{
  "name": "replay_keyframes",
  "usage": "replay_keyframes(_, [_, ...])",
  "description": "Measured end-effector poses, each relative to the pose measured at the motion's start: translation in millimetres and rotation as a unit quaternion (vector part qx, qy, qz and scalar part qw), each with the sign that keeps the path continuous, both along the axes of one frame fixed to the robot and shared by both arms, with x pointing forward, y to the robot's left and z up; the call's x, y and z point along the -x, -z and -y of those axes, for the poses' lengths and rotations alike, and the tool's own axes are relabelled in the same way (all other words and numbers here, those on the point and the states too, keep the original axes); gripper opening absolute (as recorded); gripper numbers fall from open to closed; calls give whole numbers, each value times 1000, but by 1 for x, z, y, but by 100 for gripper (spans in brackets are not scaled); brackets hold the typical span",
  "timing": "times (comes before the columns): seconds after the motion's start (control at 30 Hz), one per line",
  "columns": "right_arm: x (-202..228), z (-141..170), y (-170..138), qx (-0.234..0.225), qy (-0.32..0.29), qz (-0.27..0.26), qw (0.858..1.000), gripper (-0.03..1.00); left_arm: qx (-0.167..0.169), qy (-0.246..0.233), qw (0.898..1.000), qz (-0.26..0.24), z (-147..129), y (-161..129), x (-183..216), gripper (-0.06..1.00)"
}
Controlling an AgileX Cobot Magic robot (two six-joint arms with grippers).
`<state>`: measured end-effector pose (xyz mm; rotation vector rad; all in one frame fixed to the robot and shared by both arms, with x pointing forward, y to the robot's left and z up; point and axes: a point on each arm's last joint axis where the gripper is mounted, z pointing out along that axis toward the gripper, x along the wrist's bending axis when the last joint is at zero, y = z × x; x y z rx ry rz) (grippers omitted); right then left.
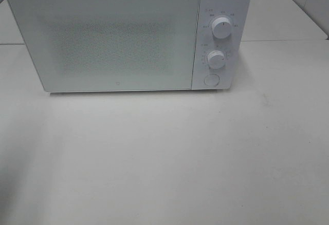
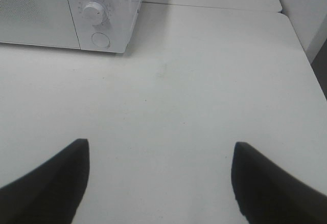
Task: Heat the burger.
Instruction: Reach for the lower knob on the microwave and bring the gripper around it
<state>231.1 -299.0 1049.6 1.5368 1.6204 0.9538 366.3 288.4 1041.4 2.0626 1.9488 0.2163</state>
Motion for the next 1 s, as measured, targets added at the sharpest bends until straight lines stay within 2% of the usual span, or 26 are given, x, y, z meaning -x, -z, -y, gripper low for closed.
replay_keyframes(0.13, [0, 0, 0, 0, 0, 0, 1000, 76, 0, -1, 1000, 14, 0, 6, 13, 98])
replay_keyframes(0.3, [0, 0, 0, 0, 0, 0, 1000, 76, 3, -7, 998, 57, -1, 11, 34, 98])
replay_keyframes(0.37, [0, 0, 0, 0, 0, 0, 1000, 76, 3, -20, 993, 112, -3, 3, 51, 98])
replay_keyframes(0.4, [0, 0, 0, 0, 0, 0, 1000, 76, 3, -20, 993, 112, -3, 3, 51, 98])
replay_keyframes(0.47, [0, 0, 0, 0, 0, 0, 1000, 76, 3, -23, 987, 160, -4, -3, 65, 98])
replay_keyframes(0.5, [0, 0, 0, 0, 0, 0, 1000, 76, 3, -23, 987, 160, -4, -3, 65, 98])
replay_keyframes(0.57, [0, 0, 0, 0, 0, 0, 1000, 76, 6, -25, 978, 208, -5, -9, 80, 99])
replay_keyframes(0.63, [0, 0, 0, 0, 0, 0, 1000, 76, 8, -25, 974, 226, -5, -10, 85, 99])
replay_keyframes(0.67, [0, 0, 0, 0, 0, 0, 1000, 76, 10, -25, 964, 263, -5, -13, 97, 99])
replay_keyframes(0.73, [0, 0, 0, 0, 0, 0, 1000, 76, 11, -25, 960, 278, -5, -13, 102, 99])
replay_keyframes(0.77, [0, 0, 0, 0, 0, 0, 1000, 76, 13, -25, 951, 309, -6, -14, 112, 99])
replay_keyframes(0.8, [0, 0, 0, 0, 0, 0, 1000, 76, 13, -25, 951, 309, -6, -14, 112, 99])
replay_keyframes(0.87, [0, 0, 0, 0, 0, 0, 1000, 76, 15, -26, 936, 351, -6, -15, 126, 99])
replay_keyframes(0.9, [0, 0, 0, 0, 0, 0, 1000, 76, 15, -26, 936, 351, -6, -15, 126, 99])
replay_keyframes(0.97, [0, 0, 0, 0, 0, 0, 1000, 76, 13, -34, 925, 378, -6, -15, 136, 99])
replay_keyframes(1.0, [0, 0, 0, 0, 0, 0, 1000, 76, 13, -34, 925, 378, -6, -15, 136, 99])
